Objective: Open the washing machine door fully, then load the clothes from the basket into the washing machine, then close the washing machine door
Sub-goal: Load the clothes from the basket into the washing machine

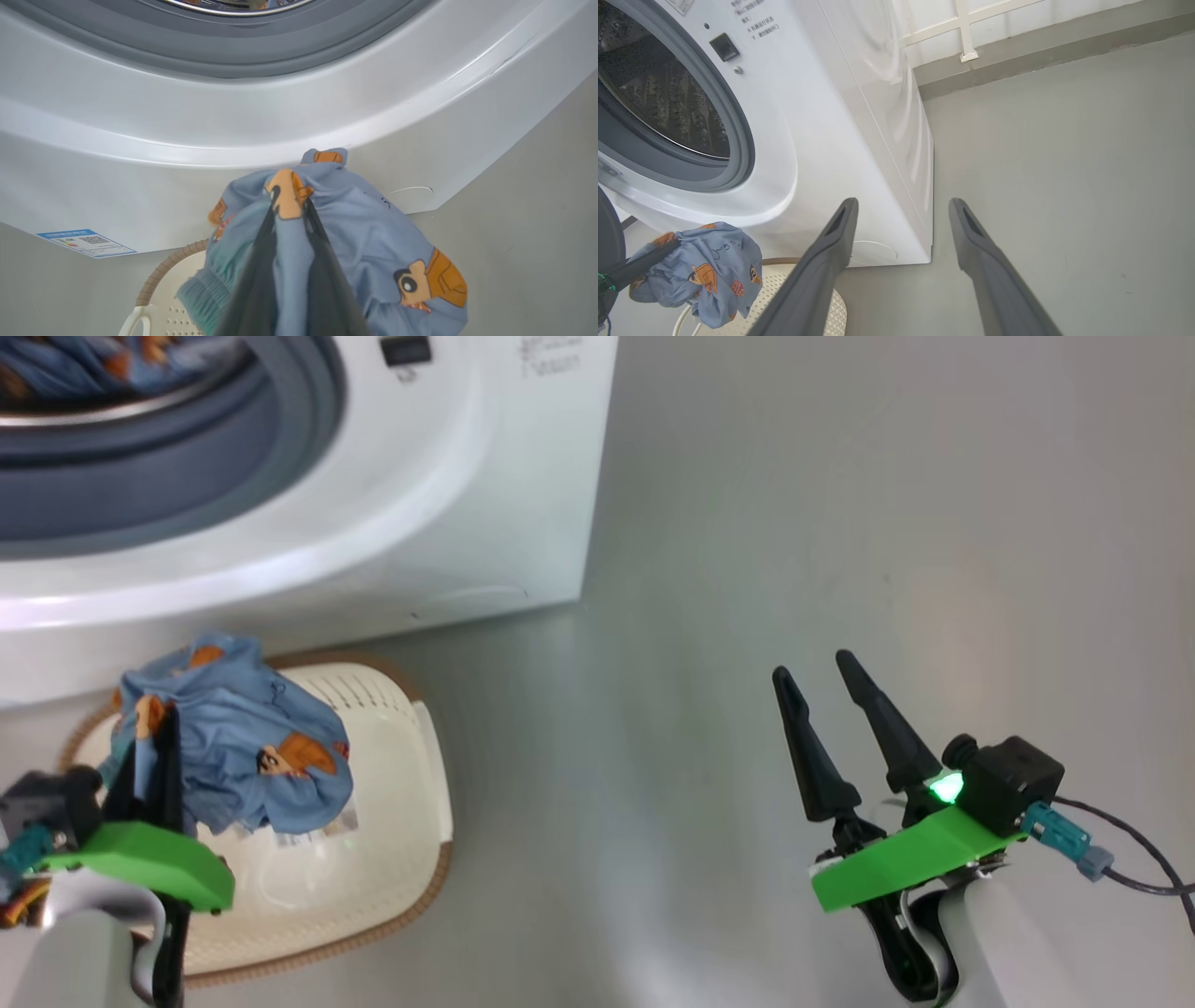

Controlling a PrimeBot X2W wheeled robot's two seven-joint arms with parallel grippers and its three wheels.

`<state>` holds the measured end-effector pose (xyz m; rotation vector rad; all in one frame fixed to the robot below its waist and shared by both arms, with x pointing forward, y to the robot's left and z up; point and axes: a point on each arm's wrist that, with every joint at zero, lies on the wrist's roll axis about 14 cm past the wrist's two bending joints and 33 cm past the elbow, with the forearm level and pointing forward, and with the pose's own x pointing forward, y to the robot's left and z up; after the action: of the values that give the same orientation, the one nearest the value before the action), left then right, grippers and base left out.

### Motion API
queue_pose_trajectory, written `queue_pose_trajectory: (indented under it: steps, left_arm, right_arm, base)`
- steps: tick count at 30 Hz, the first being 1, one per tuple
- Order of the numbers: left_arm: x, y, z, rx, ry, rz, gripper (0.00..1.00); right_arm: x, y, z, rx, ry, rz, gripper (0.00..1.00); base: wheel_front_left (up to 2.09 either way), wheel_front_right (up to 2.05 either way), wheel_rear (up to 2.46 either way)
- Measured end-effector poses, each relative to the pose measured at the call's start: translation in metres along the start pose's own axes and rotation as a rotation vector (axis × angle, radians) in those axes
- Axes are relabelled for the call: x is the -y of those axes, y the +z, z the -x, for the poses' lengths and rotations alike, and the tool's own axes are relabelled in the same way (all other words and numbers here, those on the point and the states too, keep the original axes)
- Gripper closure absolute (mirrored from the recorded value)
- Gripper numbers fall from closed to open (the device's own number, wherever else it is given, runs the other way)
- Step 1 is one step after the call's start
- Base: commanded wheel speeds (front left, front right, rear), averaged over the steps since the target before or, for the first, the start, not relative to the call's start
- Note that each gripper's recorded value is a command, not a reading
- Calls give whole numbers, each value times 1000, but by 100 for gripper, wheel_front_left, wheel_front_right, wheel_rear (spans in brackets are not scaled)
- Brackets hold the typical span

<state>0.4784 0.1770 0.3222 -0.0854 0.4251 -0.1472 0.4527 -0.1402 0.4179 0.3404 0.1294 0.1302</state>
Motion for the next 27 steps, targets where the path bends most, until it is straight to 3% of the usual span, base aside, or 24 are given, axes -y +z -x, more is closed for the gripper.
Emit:
queue_pose_trajectory:
  steps: [16, 27]
  left_arm:
    - [-3, 96, 90, 343, 82, 0, 100]
    - [9, 119, 153, 475, 97, -3, 100]
  right_arm:
    - [-31, 38, 32, 80, 64, 57, 0]
    - [-43, 61, 57, 144, 85, 83, 0]
  base:
    - [0, 0, 0]
    - [0, 0, 0]
